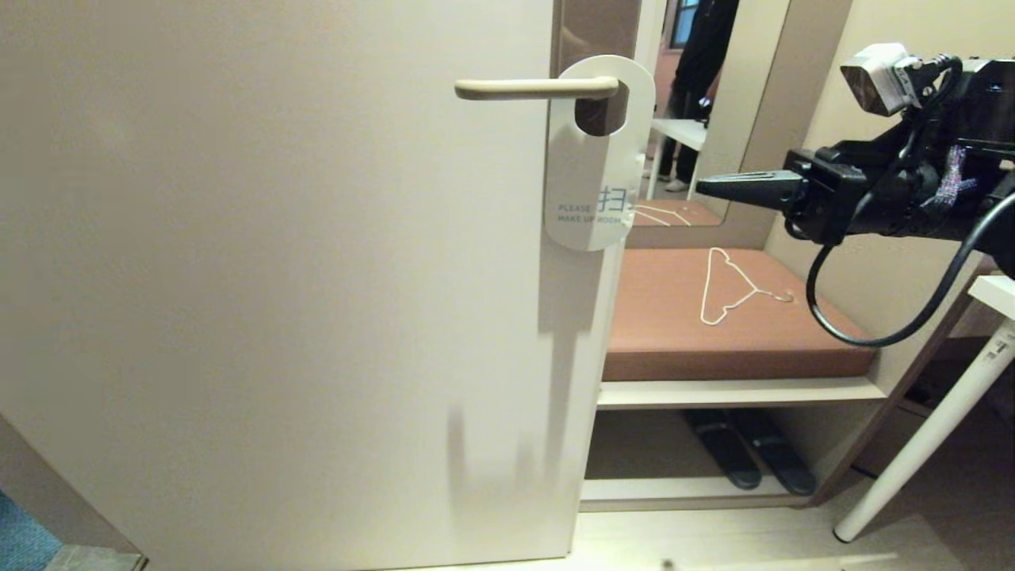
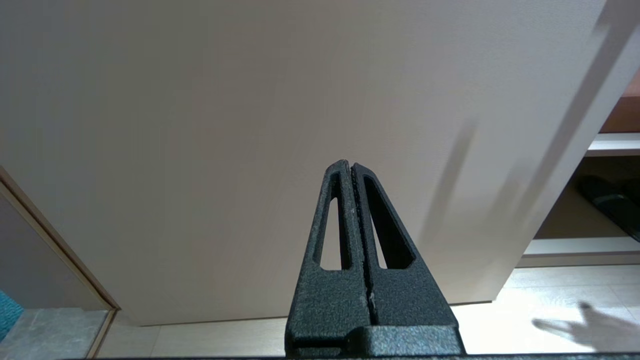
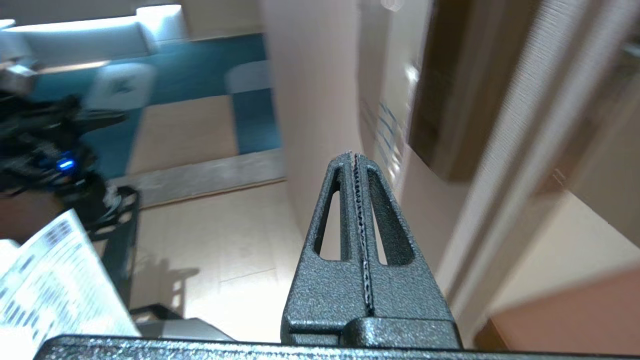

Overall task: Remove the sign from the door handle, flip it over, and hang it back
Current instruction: Take down the sign

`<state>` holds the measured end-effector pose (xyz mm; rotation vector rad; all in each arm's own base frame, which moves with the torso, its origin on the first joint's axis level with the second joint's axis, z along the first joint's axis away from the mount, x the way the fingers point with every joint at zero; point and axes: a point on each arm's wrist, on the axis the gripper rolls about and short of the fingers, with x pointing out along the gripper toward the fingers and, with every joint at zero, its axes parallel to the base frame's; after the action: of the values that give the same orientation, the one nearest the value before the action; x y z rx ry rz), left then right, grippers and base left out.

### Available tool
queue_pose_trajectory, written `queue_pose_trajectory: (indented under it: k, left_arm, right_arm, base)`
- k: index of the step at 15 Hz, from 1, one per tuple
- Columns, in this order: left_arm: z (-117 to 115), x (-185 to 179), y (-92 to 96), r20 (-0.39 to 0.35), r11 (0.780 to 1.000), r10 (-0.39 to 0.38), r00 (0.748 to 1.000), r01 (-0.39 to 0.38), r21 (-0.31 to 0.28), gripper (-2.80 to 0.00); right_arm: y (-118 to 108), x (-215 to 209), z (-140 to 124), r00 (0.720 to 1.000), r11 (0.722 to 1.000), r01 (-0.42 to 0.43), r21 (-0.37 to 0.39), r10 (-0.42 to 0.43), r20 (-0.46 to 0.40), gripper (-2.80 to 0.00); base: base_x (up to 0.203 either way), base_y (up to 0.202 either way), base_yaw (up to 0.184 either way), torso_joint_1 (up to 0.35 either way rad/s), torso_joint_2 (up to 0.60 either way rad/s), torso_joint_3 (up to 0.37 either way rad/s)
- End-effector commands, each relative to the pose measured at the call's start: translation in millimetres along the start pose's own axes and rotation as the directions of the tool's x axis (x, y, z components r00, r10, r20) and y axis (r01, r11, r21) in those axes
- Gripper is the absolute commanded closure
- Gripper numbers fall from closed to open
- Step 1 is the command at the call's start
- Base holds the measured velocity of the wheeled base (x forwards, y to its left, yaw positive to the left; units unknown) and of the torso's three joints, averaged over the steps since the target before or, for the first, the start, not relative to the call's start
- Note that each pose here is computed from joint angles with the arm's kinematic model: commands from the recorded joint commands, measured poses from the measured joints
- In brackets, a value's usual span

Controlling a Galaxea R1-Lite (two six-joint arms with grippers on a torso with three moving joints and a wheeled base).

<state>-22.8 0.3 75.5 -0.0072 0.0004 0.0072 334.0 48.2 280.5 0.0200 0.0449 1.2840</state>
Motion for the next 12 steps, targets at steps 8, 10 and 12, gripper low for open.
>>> queue_pose_trajectory:
  k: [8, 10, 12]
  left_arm:
    - [0.0, 0.0, 0.0, 0.0, 1.0, 0.0, 1.0, 0.0, 0.0, 0.0]
    - [0.0, 0.0, 0.0, 0.0, 1.0, 0.0, 1.0, 0.0, 0.0, 0.0]
    - [0.0, 0.0, 0.0, 0.0, 1.0, 0.0, 1.0, 0.0, 0.0, 0.0]
  right_arm:
    - [-31.6, 17.2, -14.1, 0.997, 0.997, -0.08, 0.001, 0.08, -0.005, 0.0]
    - [-36.7, 19.8, -16.3, 0.997, 0.997, -0.081, -0.002, 0.081, -0.006, 0.0]
    - [-39.1, 20.8, -18.1, 0.997, 0.997, -0.081, 0.002, 0.081, -0.007, 0.0]
  base:
    - [0.0, 0.0, 0.0, 0.0, 0.0, 0.0]
    - [0.0, 0.0, 0.0, 0.0, 0.0, 0.0]
    - [0.0, 0.0, 0.0, 0.0, 0.0, 0.0]
